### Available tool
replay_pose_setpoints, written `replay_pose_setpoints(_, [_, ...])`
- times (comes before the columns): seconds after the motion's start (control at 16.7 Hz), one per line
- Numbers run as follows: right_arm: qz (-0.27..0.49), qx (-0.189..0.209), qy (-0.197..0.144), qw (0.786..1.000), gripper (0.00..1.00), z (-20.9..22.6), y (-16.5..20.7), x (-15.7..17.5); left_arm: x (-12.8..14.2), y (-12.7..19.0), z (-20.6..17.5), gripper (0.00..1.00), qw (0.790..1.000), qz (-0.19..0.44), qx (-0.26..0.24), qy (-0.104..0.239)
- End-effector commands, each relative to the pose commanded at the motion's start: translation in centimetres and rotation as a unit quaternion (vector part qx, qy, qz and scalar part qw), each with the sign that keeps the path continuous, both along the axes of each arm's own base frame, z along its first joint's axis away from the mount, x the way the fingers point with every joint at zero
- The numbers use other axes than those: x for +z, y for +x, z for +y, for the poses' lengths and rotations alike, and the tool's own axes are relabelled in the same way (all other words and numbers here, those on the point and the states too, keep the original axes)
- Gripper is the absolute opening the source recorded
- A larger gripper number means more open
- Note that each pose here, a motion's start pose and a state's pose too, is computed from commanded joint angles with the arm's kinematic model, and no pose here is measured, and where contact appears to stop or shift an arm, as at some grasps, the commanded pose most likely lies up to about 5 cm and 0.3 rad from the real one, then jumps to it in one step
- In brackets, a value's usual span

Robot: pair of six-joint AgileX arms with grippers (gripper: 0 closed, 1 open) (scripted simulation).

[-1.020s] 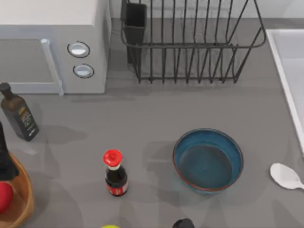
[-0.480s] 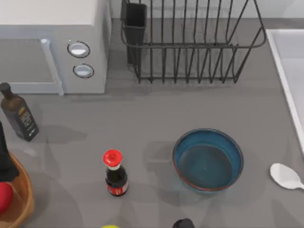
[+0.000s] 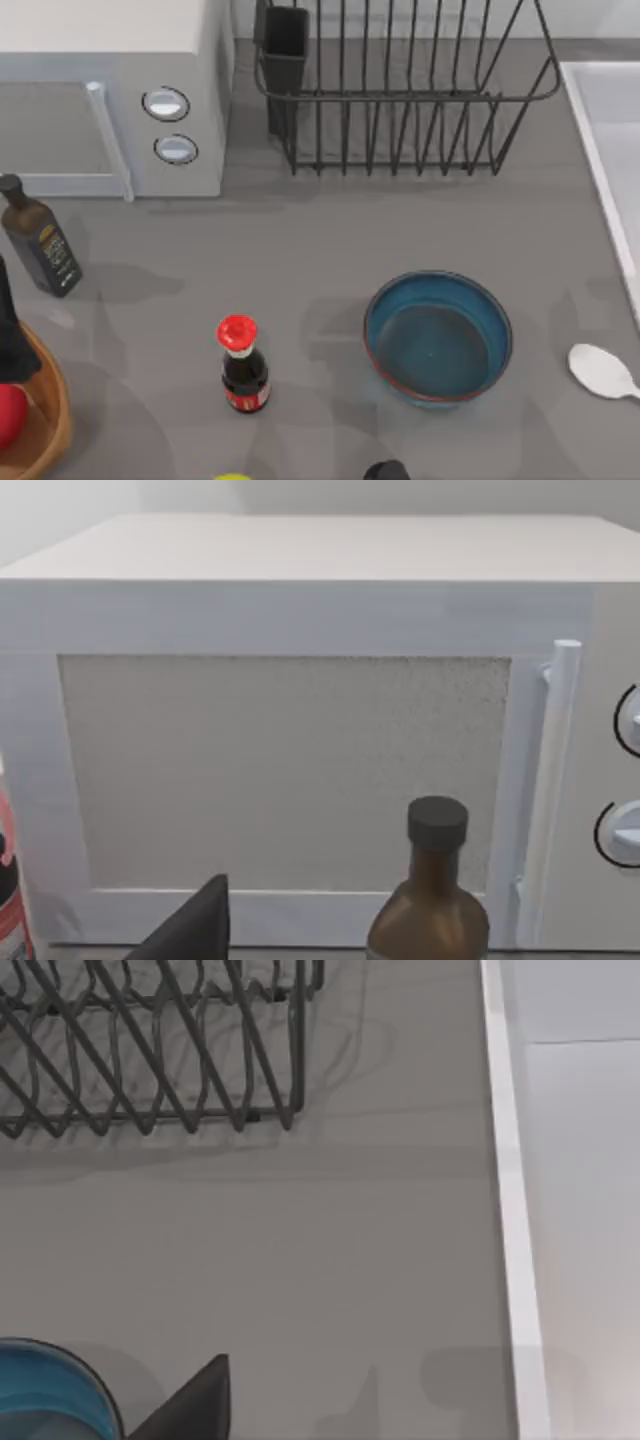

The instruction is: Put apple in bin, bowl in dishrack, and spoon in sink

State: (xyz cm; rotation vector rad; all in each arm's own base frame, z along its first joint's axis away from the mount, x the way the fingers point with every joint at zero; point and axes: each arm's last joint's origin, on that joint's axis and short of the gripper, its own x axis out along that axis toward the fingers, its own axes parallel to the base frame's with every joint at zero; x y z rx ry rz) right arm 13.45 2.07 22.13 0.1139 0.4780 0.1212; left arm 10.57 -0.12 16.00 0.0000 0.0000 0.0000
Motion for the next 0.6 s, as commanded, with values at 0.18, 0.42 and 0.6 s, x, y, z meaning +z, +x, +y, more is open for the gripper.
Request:
replay_pose_setpoints(0.18, [0.119,0.016,0.009,0.993,1.00,1.8,2.8,2.2,0.0,0.0,0.0,1.00,1.000,0.000,0.000,0.000])
replay_pose_setpoints(0.42, [0.273,0.025,-0.001,0.962,1.00,5.2,7.3,3.7,0.0,0.0,0.0,1.00,1.000,0.000,0.000,0.000])
replay_pose_setpoints(0.6, [0.371,0.021,-0.022,0.928,1.00,8.2,10.5,3.4,0.0,0.0,0.0,1.00,1.000,0.000,0.000,0.000])
